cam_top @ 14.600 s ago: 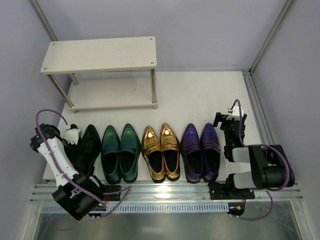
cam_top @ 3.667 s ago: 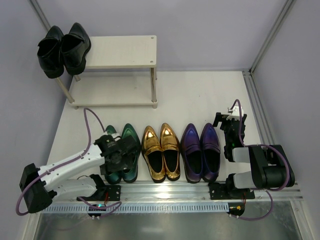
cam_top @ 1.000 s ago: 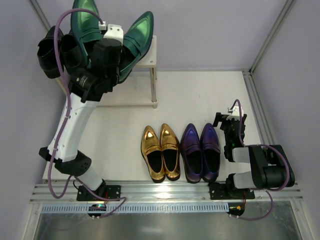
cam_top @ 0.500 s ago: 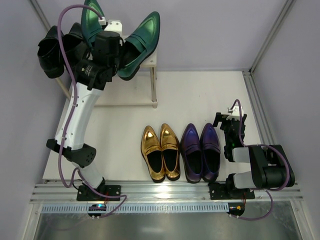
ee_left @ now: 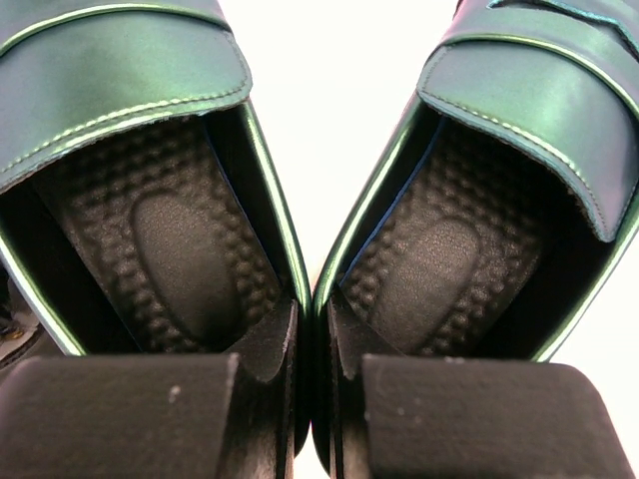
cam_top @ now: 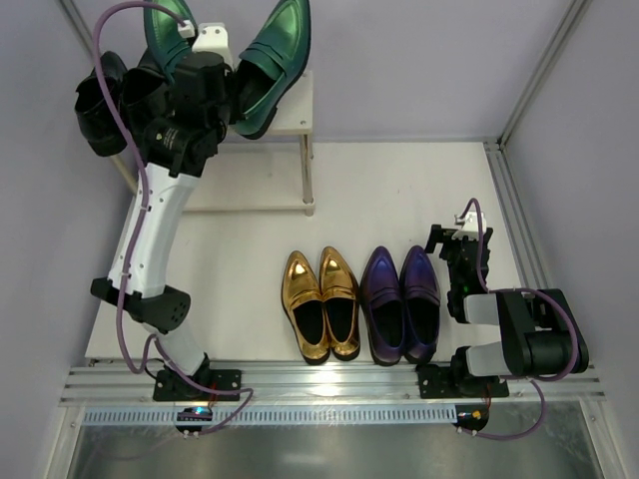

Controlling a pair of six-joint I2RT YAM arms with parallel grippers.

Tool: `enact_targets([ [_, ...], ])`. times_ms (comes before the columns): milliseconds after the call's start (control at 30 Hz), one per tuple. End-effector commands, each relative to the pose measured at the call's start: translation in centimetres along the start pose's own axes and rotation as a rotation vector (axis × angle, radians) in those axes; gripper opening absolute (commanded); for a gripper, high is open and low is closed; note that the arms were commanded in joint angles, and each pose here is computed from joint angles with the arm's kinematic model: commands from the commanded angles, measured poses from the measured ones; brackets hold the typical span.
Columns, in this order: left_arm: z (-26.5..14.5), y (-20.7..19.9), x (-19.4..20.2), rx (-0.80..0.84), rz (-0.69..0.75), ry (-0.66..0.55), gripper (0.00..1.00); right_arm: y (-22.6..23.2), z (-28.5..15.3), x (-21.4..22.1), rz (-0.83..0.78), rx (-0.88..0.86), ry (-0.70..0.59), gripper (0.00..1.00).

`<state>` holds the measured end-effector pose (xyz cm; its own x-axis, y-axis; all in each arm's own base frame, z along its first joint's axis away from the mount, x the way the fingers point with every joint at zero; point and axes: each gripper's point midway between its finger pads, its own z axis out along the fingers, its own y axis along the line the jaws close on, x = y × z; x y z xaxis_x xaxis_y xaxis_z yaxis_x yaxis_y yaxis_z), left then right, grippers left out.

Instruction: Place and organize the shoes onto the shoe shelf

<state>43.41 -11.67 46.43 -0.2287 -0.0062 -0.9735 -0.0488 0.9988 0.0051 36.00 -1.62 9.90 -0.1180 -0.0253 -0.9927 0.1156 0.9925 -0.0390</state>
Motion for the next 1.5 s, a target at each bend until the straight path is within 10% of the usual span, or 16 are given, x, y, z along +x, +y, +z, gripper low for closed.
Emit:
enact_targets([
  [0,-2.7,1.6,-11.0,0.053,-0.231,-0.369,0.0,0.1,0.3,-2.0,0.023,-0.005,-0.069,0.97],
  [1000,0.1,-2.2,-7.8,0.323,-0.319,-0.203,0.0,0.1,0.3,-2.0,0.023,-0.005,-0.071,0.97],
  [1467,2.7,-2.7,-3.6,0.292,-0.307,-0.085,0.31,0.1,0.3,-2.0,0.024,-0.005,-0.069,0.97],
])
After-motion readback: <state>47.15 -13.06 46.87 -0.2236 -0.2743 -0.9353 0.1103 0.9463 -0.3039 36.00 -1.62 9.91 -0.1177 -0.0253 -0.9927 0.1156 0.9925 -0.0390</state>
